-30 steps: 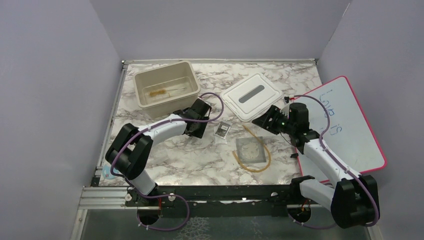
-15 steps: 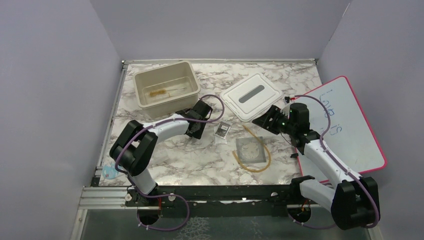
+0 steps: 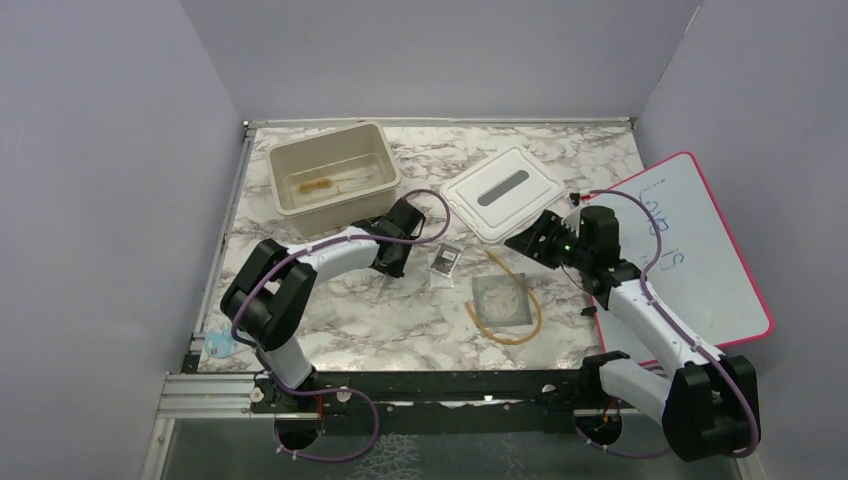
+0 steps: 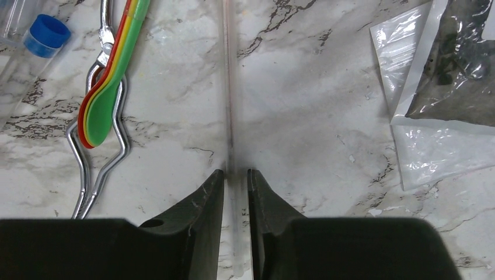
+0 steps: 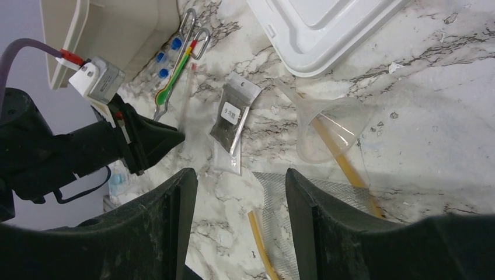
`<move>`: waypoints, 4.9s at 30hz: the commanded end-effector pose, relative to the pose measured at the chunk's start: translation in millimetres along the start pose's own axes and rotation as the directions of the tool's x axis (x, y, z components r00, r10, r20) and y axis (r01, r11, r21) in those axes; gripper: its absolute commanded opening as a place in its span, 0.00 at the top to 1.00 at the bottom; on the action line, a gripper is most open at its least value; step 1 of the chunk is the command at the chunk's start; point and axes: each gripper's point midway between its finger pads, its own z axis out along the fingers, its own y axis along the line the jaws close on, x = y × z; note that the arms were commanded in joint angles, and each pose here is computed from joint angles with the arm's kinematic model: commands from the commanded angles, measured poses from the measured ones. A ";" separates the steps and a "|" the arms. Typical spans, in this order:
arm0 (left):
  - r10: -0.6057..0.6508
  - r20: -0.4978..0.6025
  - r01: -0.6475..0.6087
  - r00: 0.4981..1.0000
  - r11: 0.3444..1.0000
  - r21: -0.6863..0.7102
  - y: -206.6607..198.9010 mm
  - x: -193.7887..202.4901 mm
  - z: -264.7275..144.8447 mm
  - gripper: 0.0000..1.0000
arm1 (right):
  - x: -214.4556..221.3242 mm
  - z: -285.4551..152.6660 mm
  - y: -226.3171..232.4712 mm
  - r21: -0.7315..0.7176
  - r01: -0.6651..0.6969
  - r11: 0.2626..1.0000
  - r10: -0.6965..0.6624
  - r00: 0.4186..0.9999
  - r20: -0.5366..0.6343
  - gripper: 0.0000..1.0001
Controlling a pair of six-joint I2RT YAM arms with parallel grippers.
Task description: Organize the chemistry lab equipment
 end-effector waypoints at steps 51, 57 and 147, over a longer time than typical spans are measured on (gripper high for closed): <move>0.550 0.305 -0.410 0.777 0.811 -0.417 190.6 -202.3 -157.8 1.00 | -27.9 -16.8 25.1 -0.010 0.052 0.999 -0.052 0.996 0.069 0.39; 0.575 0.324 -0.479 0.752 0.813 -0.330 212.3 -196.1 -123.4 1.00 | -37.5 -19.5 32.0 -0.001 0.068 0.998 -0.067 0.995 0.072 0.39; 0.528 0.525 -0.634 0.668 0.773 0.029 -3.9 -107.4 -103.6 0.42 | -2.7 -10.6 9.1 -0.025 -0.010 1.000 0.011 0.999 0.041 0.38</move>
